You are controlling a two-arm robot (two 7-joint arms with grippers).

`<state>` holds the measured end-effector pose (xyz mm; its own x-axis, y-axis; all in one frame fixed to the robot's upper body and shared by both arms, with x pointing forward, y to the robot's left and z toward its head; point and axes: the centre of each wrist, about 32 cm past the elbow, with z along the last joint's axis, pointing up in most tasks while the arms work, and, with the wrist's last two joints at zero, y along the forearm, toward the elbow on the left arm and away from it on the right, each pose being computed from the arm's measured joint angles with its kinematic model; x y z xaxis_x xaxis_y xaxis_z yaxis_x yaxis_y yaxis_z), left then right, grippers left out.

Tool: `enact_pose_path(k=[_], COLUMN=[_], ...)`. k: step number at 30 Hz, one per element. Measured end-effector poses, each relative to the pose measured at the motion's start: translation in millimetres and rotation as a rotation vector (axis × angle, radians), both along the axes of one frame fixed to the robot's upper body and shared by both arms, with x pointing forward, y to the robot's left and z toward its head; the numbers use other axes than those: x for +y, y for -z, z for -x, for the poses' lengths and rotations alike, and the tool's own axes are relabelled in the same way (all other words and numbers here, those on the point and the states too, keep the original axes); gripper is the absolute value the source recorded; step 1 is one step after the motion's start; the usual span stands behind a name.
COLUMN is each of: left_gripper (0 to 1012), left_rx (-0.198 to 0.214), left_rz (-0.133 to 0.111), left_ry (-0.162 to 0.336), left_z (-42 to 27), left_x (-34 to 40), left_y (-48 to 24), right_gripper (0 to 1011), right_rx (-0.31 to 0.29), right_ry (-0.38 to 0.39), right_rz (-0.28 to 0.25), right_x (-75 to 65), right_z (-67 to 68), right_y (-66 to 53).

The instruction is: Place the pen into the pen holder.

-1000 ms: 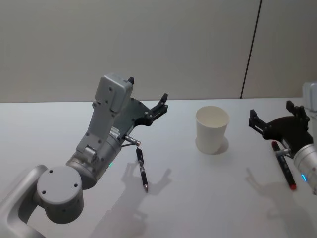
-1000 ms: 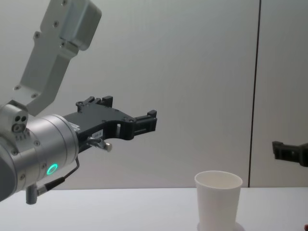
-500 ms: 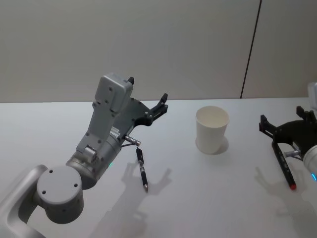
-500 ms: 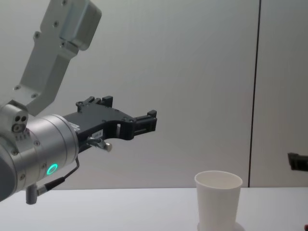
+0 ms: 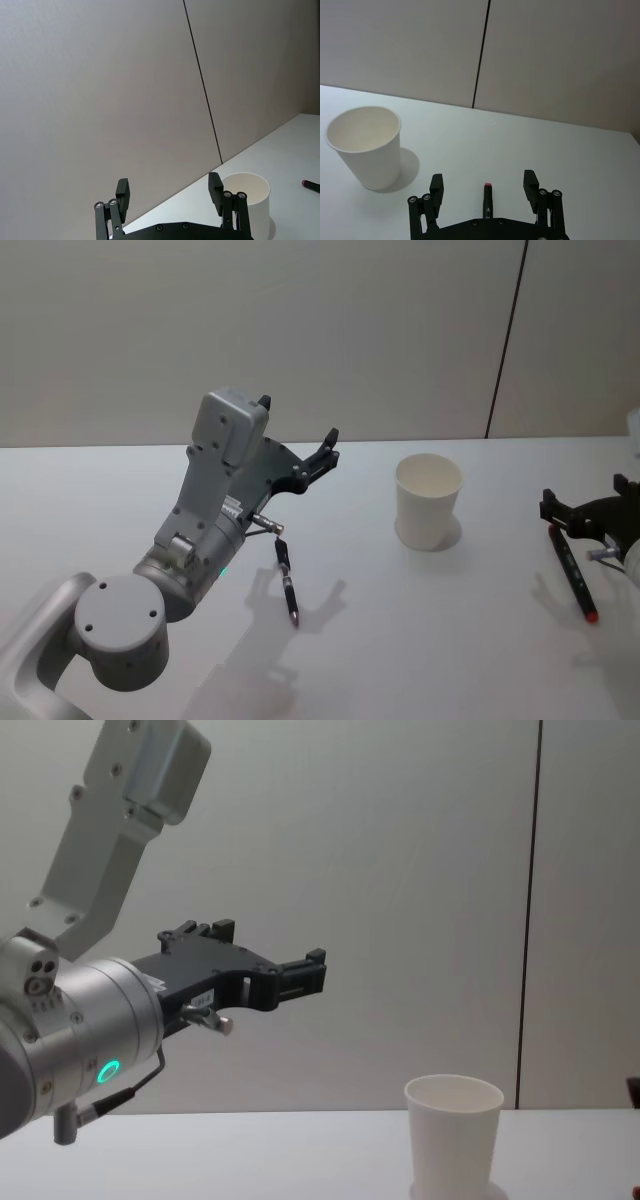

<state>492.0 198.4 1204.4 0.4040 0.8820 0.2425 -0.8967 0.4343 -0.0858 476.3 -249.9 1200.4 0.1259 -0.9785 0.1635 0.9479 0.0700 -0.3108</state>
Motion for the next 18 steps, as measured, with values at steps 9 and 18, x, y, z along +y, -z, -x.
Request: enact_pose_path(k=[9, 18], left_gripper=[1000, 1000], left_rx=[0.000, 0.000], left_rz=[0.000, 0.000], left_ry=[0.000, 0.000], left_z=[0.0, 0.0], left_x=[0.0, 0.0], left_y=[0.0, 0.0], right_gripper=[1002, 1002], right_rx=[0.084, 0.159], right_ry=[0.047, 0.083], right_rz=[0.000, -0.004], right_x=[-1.8, 1.1], right_z=[-13.4, -30.5], right_y=[-0.1, -1.3])
